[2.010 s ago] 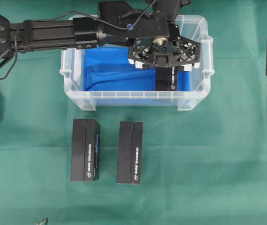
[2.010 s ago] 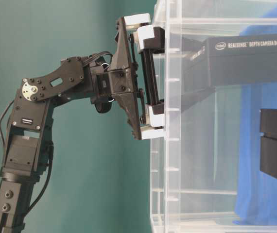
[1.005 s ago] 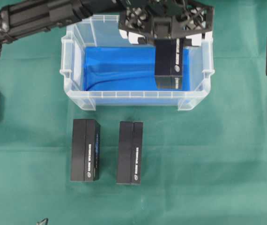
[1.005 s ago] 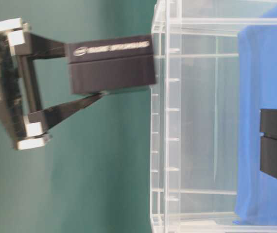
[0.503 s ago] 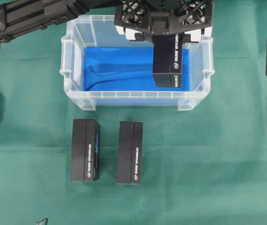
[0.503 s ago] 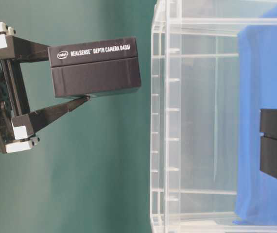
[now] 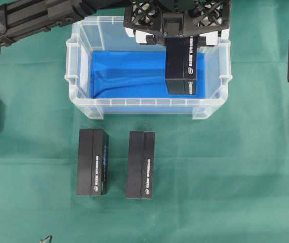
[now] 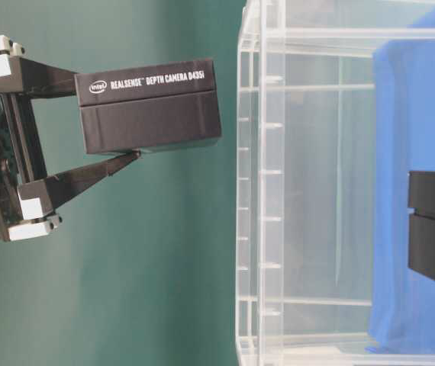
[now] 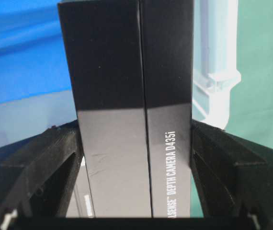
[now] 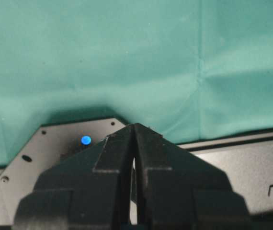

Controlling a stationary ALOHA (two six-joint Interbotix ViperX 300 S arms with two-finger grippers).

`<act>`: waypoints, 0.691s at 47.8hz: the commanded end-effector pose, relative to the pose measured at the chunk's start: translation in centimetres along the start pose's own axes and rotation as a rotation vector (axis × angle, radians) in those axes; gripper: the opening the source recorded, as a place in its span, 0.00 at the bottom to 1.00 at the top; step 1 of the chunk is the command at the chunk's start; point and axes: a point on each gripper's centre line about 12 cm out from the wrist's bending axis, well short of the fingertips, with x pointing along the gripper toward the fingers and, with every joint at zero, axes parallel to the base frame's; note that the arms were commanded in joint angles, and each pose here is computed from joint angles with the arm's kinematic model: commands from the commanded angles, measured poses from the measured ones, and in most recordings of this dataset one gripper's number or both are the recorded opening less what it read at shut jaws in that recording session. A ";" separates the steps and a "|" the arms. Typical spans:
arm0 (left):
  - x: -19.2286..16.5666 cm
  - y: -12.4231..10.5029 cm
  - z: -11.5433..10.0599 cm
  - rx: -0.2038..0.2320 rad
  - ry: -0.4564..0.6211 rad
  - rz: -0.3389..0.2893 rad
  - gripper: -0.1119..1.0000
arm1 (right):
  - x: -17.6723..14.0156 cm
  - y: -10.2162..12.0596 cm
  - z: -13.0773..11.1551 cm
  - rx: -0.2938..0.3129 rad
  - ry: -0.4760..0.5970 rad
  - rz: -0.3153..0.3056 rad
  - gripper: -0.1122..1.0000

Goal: Take the box out of the case with the left arm.
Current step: 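Lift the right box straight up out of the case, then carry the box forward onto the cloth right of the other boxes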

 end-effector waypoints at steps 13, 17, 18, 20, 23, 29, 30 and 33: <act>-2.7 0.1 0.1 -0.007 -0.018 -0.057 0.68 | -0.3 0.0 0.1 0.005 -0.011 0.003 0.10; -2.6 0.1 0.1 -0.008 -0.018 -0.056 0.68 | -0.3 0.0 0.1 0.005 -0.011 0.003 0.10; -2.6 0.1 0.1 -0.008 -0.018 -0.056 0.68 | -0.3 0.0 0.1 0.005 -0.011 0.003 0.10; -2.7 0.1 0.1 -0.010 -0.018 -0.057 0.68 | -0.3 0.0 0.2 0.003 -0.010 0.003 0.10; -2.7 0.1 0.1 -0.010 -0.018 -0.057 0.68 | -0.3 0.0 0.2 0.003 -0.010 0.003 0.10; -2.7 0.0 -0.2 -0.007 -0.017 -0.061 0.68 | -0.3 0.0 0.1 0.003 -0.011 0.003 0.10; -2.8 0.0 -0.3 -0.006 -0.017 -0.063 0.68 | -0.3 0.0 0.2 0.003 -0.010 0.003 0.10; -2.8 -0.2 -0.8 0.000 -0.013 -0.063 0.68 | -0.3 0.0 0.1 0.003 -0.011 0.003 0.10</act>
